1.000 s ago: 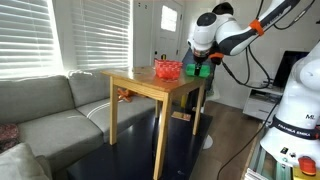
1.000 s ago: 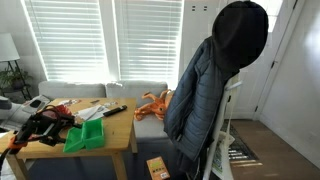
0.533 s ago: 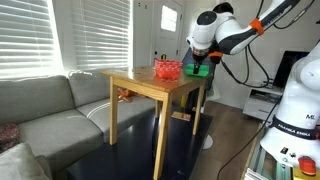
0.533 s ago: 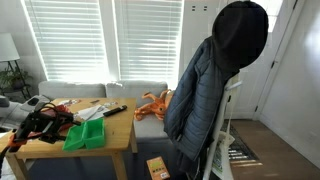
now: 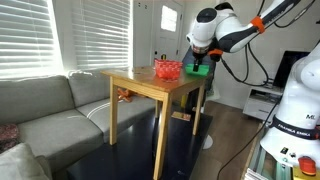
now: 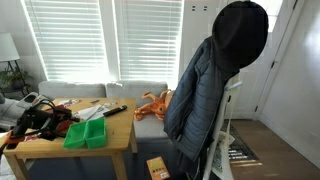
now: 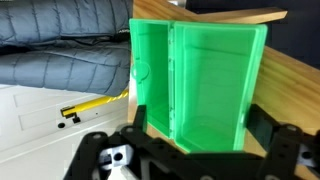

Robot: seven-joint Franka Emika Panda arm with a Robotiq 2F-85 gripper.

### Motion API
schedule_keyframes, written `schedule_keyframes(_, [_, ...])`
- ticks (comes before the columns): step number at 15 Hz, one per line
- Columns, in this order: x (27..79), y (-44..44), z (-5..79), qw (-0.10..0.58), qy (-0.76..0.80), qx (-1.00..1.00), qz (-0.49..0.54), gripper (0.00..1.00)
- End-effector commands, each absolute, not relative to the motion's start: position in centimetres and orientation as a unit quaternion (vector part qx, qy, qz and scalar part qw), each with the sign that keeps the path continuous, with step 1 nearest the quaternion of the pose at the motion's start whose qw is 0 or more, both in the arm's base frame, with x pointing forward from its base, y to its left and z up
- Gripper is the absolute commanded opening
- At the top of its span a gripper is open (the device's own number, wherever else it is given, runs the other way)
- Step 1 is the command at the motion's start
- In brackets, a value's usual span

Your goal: Close the green container

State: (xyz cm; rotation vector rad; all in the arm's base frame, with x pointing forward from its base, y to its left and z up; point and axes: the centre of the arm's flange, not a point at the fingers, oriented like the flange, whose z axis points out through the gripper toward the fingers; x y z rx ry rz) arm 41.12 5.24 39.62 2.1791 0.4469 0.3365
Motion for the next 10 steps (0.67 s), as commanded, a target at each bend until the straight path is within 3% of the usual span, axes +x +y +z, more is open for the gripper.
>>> schedule_keyframes(1, [41.0, 5.8, 41.2, 0.455, 0.17, 0.862, 0.144, 1.0])
schedule_keyframes(10, [41.5, 6.1, 43.5, 0.479, 0.164, 0.848, 0.157, 1.0])
